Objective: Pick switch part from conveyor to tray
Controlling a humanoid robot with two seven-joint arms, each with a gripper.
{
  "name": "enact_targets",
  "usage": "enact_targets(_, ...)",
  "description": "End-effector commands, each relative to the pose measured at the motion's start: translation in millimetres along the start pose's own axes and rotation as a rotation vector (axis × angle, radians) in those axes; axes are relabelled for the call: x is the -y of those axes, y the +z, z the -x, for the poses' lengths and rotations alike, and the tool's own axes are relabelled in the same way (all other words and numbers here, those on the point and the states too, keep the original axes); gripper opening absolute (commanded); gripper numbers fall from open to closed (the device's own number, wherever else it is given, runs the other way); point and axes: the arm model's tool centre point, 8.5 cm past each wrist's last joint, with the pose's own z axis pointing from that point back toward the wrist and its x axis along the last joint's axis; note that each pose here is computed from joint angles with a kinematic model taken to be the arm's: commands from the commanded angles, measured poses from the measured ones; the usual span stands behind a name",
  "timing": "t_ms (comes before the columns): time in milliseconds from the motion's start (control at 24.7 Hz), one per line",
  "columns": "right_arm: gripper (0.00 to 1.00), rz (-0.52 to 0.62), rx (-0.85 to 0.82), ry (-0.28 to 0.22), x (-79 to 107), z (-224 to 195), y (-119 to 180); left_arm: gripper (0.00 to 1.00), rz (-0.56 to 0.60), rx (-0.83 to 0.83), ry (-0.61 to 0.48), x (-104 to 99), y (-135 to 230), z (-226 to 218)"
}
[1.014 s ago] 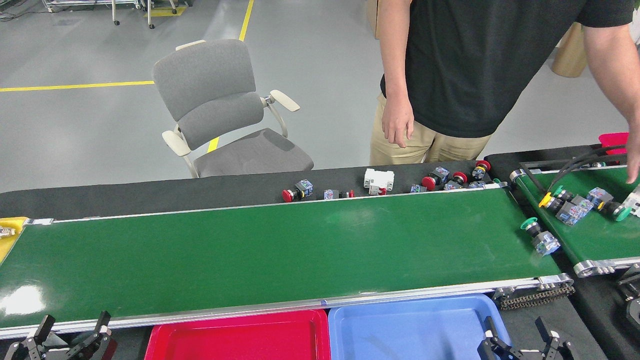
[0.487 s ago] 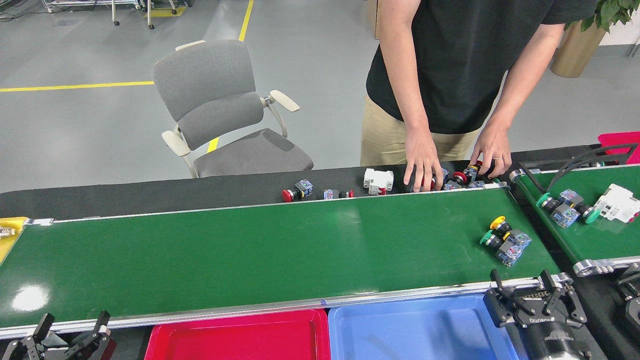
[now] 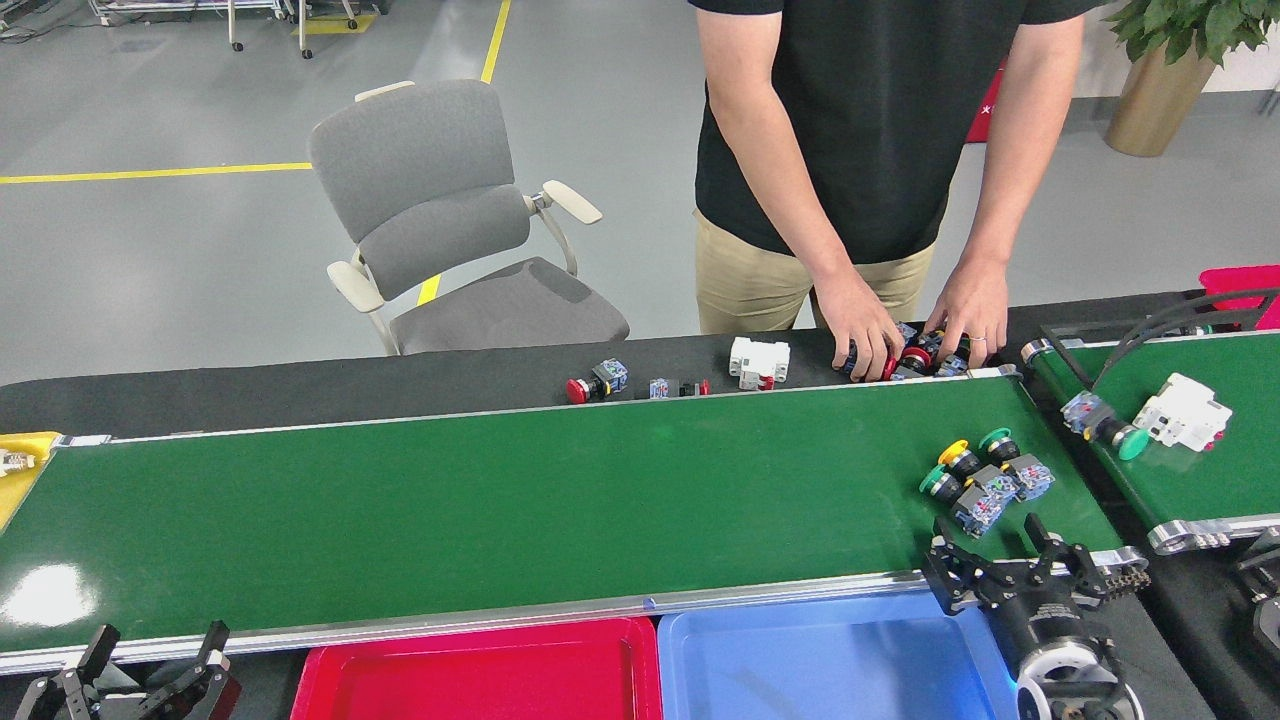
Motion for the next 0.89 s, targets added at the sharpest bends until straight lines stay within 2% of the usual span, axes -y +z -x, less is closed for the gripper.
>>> enact_targets(0,1.0,0.021,0.003,0.005,10.8,-2,-8,1.0,-0.024,0.002,-0.015,-7,-3,3)
enact_targets(203,1.0,0.03,0.024,0.016,21.1,-10,-21,1.0,-0.031,0.001,-0.012,-9,-7,3)
enact_targets(568,0.98,-0.023,0.059,0.011,17.8,-53,-57,1.0,-0.022,0.002,-0.023,-7,-14,2)
enact_targets(608,0.94,-0.024,0.054,0.017,19.3,-58,-60,1.0,-0.02,0.009,-0.03,-7,-16,-1)
enact_targets(649,0.83,-0.031,0.06,0.032,18.6,-62,-62,1.0,-0.023,0.015,-0.029,-7,-17,-3)
enact_targets(730,0.4,-0.032,0.086,0.065,19.9,-70,-64,1.0,-0.024,0.015,-0.03,-8,-19,-4)
enact_targets(771,0.28,-0.033,0.093,0.067,19.5,-71,-64,1.0,-0.025,0.015,-0.03,-8,-19,-4)
enact_targets(811,0.18,-0.029,0.098,0.068,21.5,-72,-65,1.0,-0.025,0.013,-0.03,-8,-19,-3)
enact_targets(852,0.13,-0.023,0.101,0.066,24.0,-73,-66,1.0,-0.025,0.013,-0.028,-8,-19,-3)
